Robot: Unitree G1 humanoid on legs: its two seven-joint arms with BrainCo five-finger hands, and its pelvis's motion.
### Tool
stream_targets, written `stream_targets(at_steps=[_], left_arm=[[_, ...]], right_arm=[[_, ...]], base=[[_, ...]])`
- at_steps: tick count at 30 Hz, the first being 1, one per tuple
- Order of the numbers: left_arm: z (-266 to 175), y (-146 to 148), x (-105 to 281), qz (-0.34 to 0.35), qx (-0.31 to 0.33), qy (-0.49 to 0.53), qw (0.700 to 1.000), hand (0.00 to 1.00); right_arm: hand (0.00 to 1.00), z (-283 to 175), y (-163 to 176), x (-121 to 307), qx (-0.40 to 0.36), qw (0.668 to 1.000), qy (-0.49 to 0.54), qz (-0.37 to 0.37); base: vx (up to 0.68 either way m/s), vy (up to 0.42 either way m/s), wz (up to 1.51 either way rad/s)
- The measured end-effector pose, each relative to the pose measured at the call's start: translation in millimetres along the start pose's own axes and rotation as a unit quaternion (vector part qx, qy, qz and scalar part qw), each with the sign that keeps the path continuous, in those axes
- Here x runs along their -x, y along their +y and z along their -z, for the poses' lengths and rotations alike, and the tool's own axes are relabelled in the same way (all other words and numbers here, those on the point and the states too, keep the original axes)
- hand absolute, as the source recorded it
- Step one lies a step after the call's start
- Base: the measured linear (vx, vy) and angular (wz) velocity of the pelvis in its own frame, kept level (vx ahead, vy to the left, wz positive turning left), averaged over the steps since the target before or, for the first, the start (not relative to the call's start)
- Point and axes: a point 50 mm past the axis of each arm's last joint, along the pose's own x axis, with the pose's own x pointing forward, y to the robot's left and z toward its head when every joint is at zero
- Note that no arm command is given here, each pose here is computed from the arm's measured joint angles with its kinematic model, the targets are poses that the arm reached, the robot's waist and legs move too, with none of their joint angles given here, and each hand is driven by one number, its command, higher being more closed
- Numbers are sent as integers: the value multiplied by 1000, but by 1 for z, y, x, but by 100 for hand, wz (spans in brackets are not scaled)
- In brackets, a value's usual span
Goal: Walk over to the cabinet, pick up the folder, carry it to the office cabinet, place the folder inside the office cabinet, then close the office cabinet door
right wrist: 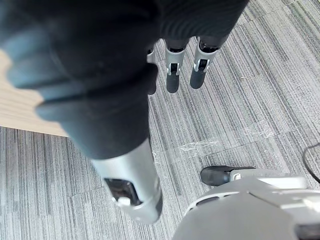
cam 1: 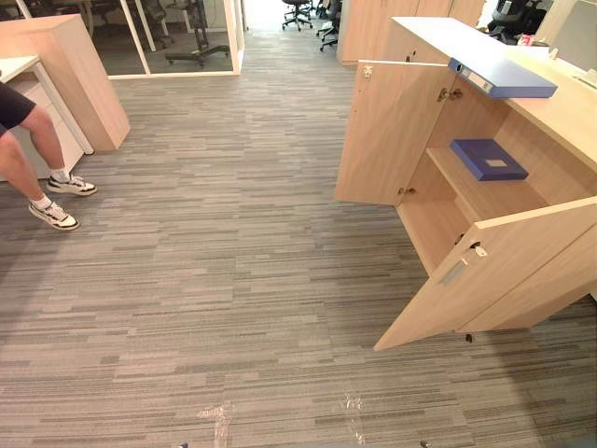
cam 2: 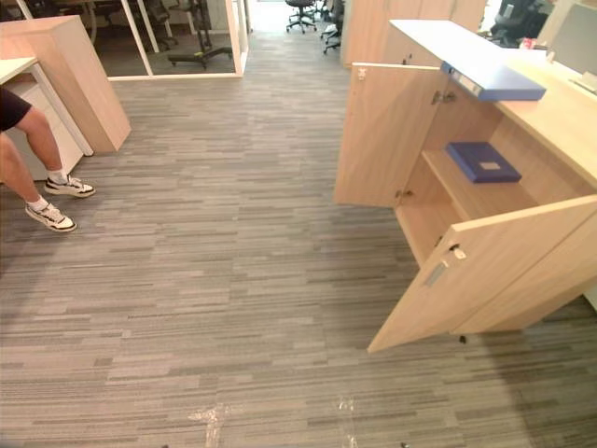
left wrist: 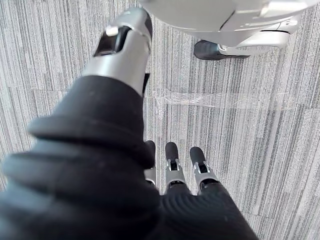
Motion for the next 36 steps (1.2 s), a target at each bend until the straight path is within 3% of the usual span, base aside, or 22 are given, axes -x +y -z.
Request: stream_targets(at_steps=[10, 36], left_arm=[[-5, -2, -1, 18, 25, -7, 999, 0], [-20, -3, -2, -3, -14, -53, 998, 0]], right_arm=[[0, -18, 8, -2, -18, 1000, -20, -11], [0, -28, 13, -2, -42, 998, -35, -7]], base=[[13, 3, -2], [0, 0, 0]])
